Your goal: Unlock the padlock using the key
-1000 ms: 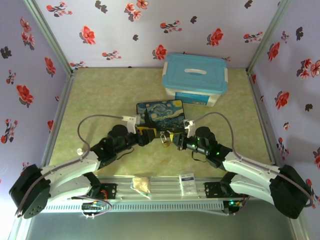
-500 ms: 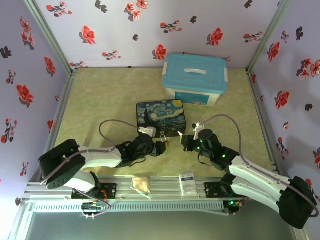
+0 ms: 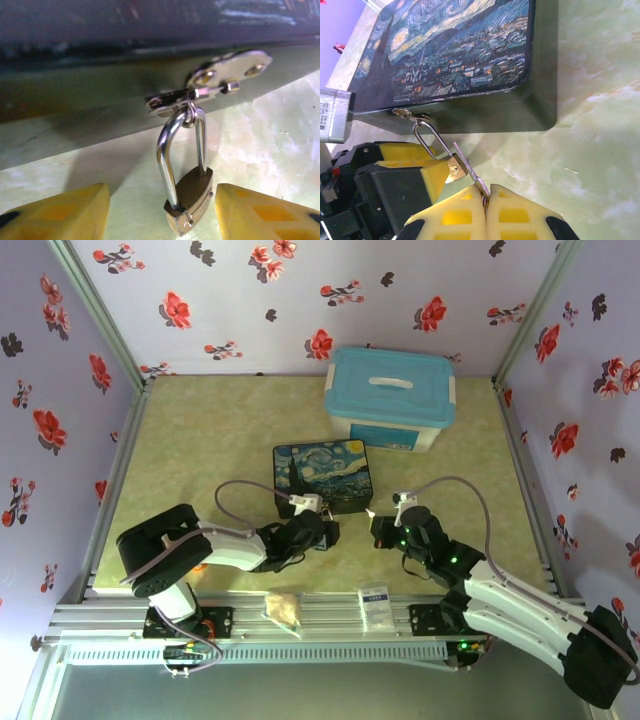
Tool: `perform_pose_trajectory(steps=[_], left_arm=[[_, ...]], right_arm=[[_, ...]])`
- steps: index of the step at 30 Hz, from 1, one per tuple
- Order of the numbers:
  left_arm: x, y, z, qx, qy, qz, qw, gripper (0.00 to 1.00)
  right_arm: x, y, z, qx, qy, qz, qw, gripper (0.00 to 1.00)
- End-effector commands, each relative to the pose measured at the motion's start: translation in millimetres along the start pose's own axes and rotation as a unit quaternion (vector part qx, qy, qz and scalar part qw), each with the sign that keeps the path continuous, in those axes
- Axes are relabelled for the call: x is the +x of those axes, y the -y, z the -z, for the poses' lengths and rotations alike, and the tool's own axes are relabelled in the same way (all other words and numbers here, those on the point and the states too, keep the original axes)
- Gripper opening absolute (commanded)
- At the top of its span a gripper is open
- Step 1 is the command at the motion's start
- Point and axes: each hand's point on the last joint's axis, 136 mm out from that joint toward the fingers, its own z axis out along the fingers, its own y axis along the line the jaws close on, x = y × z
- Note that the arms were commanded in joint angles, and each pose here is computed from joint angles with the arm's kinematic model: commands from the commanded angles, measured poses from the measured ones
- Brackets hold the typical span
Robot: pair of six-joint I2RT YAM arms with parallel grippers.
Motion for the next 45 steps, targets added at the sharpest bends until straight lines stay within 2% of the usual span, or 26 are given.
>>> perform_pose_trajectory(steps=[1,7,13,16,21,24,27,31,36,40,45], left_arm=[[-1,2,-8,-0.004,0.01,0.011,1.0,0.55],[1,12,-16,0.007,-0.003,0.003,1.0,0.44],[0,12,-16,0.009,-0.002,0.004,1.0,0.24],[-1,14,-13,0.014,0.0,0.005,1.0,0.17],[-10,19,-3,0.038,0.018,0.032,0.999,0.14],[-23,25,6,0.06,0.04,0.058,0.996,0.12],[-33,30,12,0.076,0.052,0.067,0.994,0.12],[-38,34,17,0.088,0.053,0.082,0.991,0.12],[-36,27,16,0.098,0.054,0.111,0.988,0.13],[-35,25,15,0.101,0.056,0.123,0.986,0.15],[-36,24,17,0.112,0.061,0.142,0.982,0.18]], right_arm=[[5,13,1,0.021,0.005,-0.011,1.0,0.0],[13,8,-6,-0.001,-0.01,-0.023,1.0,0.0],[31,1,-20,-0.036,-0.04,-0.063,0.997,0.0],[40,-1,-26,-0.045,-0.06,-0.079,0.994,0.0],[48,-15,-31,-0.08,-0.079,-0.117,0.987,0.0],[60,-5,-34,-0.039,-0.114,-0.173,0.977,0.0],[65,-15,-34,-0.062,-0.132,-0.189,0.971,0.0],[71,-10,-36,-0.04,-0.135,-0.166,0.976,0.0],[71,-33,-46,-0.077,-0.14,-0.137,0.978,0.0],[73,-49,-58,-0.116,-0.146,-0.144,0.972,0.0],[76,-46,-67,-0.103,-0.145,-0.154,0.972,0.0]])
